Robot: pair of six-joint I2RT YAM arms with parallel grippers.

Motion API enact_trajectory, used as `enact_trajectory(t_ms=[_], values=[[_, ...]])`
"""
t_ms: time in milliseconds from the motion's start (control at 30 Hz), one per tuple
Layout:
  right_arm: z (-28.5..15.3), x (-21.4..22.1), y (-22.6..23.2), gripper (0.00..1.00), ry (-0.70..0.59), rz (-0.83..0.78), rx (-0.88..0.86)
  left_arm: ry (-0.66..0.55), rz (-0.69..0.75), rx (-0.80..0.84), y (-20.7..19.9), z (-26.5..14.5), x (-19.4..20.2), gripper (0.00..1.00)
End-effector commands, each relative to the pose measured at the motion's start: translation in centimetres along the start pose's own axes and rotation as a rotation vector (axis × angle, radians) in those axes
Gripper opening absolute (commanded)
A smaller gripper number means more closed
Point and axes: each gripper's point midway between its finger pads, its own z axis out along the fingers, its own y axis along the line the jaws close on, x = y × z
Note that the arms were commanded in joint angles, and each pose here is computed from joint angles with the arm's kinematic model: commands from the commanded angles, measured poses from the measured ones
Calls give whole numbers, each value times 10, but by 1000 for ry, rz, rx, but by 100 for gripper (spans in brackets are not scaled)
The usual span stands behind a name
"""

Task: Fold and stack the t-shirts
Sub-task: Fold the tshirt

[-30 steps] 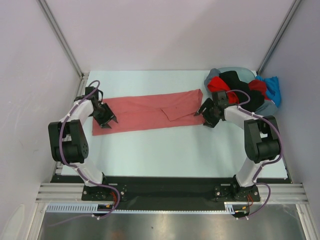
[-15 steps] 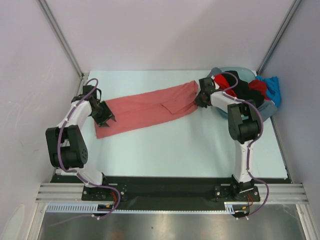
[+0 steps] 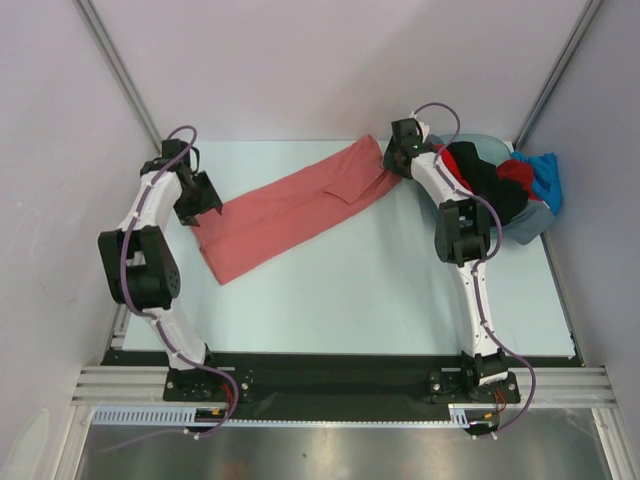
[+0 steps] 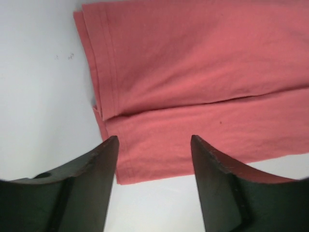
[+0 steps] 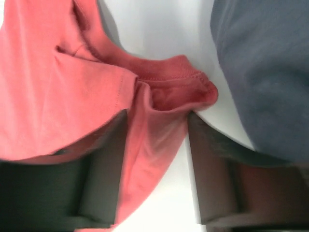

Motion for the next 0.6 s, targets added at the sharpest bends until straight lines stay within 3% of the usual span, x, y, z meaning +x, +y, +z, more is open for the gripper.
enact_trajectory(t_ms=[0,67,233,400,567], values=[[-38,-18,5,60,34,-13,-14,-1,63,-83,17,8,-24,69],[-51,0,2,72,109,-2,-4,38,61,-104,28,19,-28,73],[-110,26,8,85,233,25,-47,70,13,-153,48,49,-54,73],[-155,70,8,87,286,-5,-98,23,-35,-102,44,37,-73,69],[-161,91,26,87,269,-89,-140,-10,83,-84,8,18,-56,70]])
